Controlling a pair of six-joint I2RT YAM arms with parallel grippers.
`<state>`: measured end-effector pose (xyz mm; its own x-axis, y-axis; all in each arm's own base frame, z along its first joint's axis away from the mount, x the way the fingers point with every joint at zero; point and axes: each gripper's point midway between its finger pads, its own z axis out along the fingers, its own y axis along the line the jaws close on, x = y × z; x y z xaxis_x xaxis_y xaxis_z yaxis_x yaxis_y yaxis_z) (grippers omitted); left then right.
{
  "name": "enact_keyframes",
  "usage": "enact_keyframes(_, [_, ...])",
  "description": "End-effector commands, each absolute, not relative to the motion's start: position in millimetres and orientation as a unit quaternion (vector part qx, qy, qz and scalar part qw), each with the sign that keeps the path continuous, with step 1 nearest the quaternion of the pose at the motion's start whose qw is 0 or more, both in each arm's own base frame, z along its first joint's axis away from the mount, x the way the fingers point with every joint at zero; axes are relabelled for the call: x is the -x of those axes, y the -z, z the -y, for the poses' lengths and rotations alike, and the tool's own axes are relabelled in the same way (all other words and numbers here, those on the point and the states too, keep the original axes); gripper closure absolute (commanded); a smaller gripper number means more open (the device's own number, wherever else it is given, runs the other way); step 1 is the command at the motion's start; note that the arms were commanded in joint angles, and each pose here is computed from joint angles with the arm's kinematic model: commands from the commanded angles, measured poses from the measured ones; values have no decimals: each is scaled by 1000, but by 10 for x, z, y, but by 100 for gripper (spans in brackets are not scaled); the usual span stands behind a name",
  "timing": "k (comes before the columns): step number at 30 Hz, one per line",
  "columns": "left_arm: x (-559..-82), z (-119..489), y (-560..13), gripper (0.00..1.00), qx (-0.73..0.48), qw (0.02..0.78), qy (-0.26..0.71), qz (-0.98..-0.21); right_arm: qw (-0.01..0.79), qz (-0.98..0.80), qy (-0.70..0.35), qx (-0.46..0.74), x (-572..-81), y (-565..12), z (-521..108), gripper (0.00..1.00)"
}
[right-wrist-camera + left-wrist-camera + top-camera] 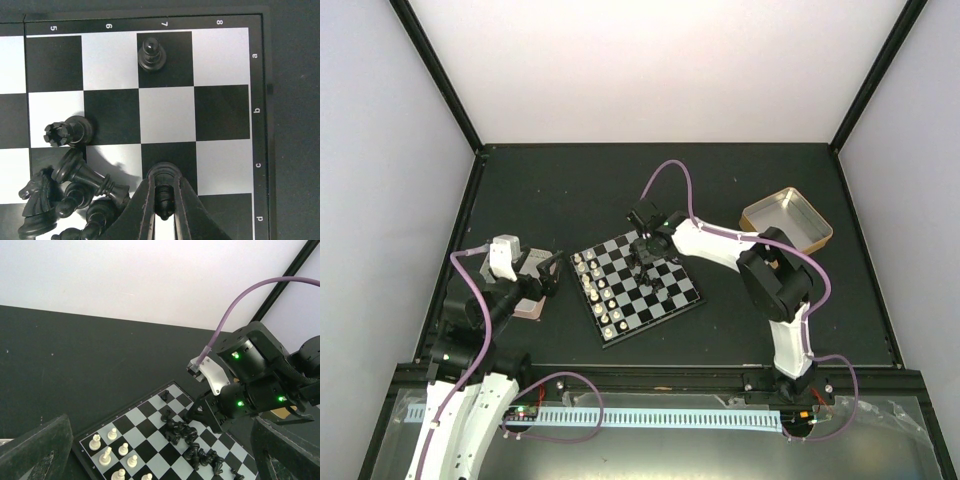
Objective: Set up the chess pieces on the board
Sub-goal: Place the chess piece on the chessboard.
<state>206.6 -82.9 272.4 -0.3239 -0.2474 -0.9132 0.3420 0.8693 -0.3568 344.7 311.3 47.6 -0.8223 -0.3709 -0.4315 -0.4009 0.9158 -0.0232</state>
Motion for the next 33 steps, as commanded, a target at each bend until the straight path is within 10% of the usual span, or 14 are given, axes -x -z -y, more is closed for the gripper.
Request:
enact_keyframes(1, [-2070, 829, -2713, 1, -29, 576, 254, -777, 221, -955, -27, 194, -3498, -496, -3100, 95])
enact_keyframes(33, [-2076, 824, -2702, 1, -28, 575, 253, -778, 209, -965, -9, 158, -3742, -373, -2831, 93])
